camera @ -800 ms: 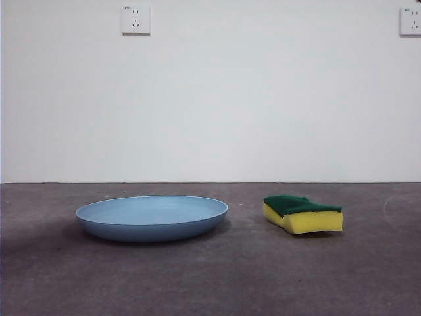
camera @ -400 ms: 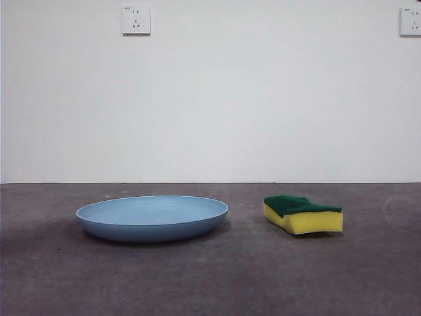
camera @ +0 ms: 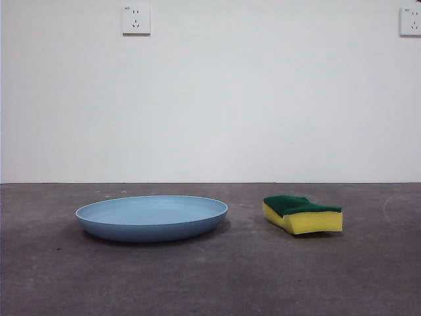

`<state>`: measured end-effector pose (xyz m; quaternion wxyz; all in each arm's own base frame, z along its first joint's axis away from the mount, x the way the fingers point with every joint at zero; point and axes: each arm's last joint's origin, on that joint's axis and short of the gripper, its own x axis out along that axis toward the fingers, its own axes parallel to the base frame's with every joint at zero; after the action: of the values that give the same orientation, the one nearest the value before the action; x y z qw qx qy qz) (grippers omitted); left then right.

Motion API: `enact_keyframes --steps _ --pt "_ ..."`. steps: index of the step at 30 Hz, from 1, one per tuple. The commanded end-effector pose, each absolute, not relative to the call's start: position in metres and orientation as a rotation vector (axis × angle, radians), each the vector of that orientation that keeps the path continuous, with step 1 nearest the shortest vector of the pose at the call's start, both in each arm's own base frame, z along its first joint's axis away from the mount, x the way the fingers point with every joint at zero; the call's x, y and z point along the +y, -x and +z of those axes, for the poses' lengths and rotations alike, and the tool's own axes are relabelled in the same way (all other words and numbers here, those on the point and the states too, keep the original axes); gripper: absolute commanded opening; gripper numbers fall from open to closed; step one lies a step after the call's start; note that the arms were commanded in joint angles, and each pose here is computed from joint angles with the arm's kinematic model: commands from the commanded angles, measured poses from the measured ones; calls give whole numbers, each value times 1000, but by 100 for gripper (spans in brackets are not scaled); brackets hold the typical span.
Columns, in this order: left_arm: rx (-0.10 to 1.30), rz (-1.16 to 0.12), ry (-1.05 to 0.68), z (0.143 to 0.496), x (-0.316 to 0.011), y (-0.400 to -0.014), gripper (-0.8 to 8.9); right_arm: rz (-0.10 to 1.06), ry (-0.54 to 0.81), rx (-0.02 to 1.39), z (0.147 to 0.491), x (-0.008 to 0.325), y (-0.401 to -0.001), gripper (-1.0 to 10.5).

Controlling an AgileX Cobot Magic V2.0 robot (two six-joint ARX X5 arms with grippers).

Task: Pick up the plate,pick up the cloth,clean the plate with the cloth

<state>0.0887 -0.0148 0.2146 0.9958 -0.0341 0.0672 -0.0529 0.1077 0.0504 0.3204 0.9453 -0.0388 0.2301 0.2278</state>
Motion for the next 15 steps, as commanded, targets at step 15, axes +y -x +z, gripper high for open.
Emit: enact_keyframes --steps 15 --pt "159 -84 3 154 -13 -94 -3 463 80 467 319 51 -108 1"
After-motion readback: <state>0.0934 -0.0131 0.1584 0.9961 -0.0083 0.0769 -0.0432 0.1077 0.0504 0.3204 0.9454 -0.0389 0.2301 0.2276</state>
